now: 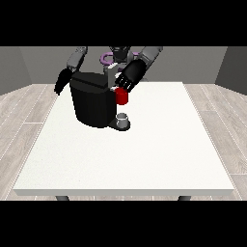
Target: Insert the coffee pod into the coffee machine and close the lid
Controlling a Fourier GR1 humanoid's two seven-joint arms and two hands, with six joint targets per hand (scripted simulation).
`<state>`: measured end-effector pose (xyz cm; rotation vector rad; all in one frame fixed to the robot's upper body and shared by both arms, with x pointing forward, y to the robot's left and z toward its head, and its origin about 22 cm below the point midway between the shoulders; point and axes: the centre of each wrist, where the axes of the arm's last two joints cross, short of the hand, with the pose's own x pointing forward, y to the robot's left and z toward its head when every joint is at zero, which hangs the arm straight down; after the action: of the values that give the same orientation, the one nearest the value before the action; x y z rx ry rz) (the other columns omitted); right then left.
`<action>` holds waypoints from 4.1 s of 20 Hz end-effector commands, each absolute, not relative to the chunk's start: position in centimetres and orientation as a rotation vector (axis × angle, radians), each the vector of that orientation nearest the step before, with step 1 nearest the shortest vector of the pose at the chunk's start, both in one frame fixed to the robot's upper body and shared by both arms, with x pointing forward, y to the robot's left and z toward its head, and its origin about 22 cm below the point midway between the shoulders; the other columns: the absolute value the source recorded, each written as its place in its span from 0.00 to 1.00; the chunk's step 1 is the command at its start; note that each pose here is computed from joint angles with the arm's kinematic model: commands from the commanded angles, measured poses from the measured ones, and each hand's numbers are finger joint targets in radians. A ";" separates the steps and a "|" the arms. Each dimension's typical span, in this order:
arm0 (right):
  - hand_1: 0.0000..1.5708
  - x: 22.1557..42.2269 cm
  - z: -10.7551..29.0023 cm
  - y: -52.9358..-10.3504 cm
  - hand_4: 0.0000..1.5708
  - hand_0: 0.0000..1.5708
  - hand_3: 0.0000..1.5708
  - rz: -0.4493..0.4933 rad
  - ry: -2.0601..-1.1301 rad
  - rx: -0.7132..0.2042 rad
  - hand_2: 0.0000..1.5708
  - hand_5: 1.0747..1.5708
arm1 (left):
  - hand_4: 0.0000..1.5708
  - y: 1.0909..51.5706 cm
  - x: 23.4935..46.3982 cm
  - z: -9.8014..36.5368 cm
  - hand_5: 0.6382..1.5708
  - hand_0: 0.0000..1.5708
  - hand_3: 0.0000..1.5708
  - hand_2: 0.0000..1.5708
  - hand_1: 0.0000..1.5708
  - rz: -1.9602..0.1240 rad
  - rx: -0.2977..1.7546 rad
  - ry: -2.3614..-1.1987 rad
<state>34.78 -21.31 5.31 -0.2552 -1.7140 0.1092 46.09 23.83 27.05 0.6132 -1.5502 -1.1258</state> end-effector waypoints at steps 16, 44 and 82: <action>0.00 35.0 6.6 -20.8 0.00 0.00 0.00 0.140 -1.689 -0.233 0.00 1.00 | 0.23 24.3 46.4 26.8 1.00 0.76 0.75 0.77 0.76 -1.089 0.673 -1.590; 0.00 34.9 7.7 -20.2 0.14 0.00 0.00 0.159 -1.745 -0.268 0.00 1.00 | 0.00 27.1 46.0 28.9 1.00 0.78 0.62 0.77 0.78 -1.110 0.854 -1.722; 0.00 28.8 -4.3 -25.2 0.00 0.00 0.00 -0.013 -1.412 -0.346 0.00 1.00 | 0.13 23.0 44.5 10.9 1.00 0.00 0.00 0.00 0.00 -0.822 0.261 -1.711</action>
<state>30.56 -24.23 -2.29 -0.3176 -1.4778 0.0379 45.59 24.01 15.97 0.5125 -1.6490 -1.0806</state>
